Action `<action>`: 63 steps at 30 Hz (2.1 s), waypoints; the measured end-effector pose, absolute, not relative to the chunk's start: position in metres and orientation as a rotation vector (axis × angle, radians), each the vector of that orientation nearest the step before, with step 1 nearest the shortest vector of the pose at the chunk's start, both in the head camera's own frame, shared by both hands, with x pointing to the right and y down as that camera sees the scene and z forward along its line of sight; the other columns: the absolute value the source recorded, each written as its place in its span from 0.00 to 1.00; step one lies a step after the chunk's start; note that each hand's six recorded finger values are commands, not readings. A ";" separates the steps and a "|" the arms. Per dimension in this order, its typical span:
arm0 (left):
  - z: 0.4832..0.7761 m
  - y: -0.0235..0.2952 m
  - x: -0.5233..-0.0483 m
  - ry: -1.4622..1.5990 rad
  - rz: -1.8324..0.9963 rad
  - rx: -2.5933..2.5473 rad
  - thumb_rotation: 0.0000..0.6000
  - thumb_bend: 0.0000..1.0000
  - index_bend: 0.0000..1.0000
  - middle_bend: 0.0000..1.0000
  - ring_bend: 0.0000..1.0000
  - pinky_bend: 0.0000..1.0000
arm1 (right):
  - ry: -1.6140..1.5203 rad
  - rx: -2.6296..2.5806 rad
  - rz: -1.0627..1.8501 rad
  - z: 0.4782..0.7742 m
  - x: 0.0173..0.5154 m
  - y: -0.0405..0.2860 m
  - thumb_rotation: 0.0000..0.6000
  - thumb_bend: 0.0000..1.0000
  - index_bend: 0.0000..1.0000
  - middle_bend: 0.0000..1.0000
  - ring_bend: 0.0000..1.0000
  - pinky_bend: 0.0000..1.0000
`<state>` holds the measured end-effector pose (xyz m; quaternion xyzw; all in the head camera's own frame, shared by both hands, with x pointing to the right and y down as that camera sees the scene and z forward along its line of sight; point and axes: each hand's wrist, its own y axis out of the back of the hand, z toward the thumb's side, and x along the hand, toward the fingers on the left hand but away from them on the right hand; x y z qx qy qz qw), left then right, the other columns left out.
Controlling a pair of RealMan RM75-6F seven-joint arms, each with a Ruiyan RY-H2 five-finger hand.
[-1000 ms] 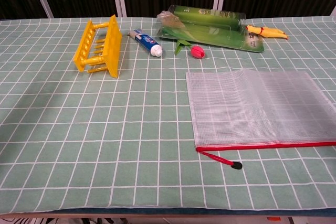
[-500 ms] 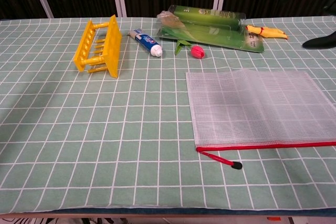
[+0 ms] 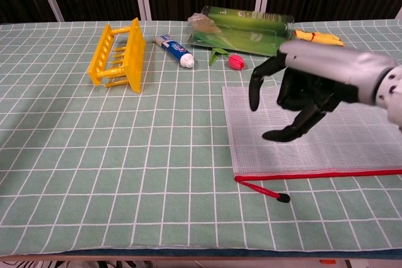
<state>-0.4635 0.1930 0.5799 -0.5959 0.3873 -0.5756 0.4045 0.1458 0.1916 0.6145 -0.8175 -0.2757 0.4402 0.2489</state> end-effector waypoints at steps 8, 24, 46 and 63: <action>0.580 0.192 -0.463 0.980 -1.442 -1.517 1.00 0.00 0.00 0.00 0.00 0.00 | -0.723 -2.226 1.306 0.648 0.131 0.215 1.00 0.33 0.54 1.00 1.00 1.00; 0.580 0.192 -0.463 0.981 -1.438 -1.524 1.00 0.01 0.00 0.00 0.00 0.00 | -0.704 -2.195 1.447 0.680 0.143 0.233 1.00 0.35 0.55 1.00 1.00 1.00; 0.579 0.192 -0.463 0.979 -1.433 -1.520 1.00 0.01 0.00 0.00 0.00 0.00 | -0.706 -2.196 1.537 0.697 0.157 0.246 1.00 0.36 0.55 1.00 1.00 1.00; 0.579 0.192 -0.463 0.981 -1.432 -1.522 1.00 0.01 0.00 0.00 0.00 0.00 | -0.717 -2.196 1.568 0.702 0.167 0.252 1.00 0.39 0.55 1.00 1.00 1.00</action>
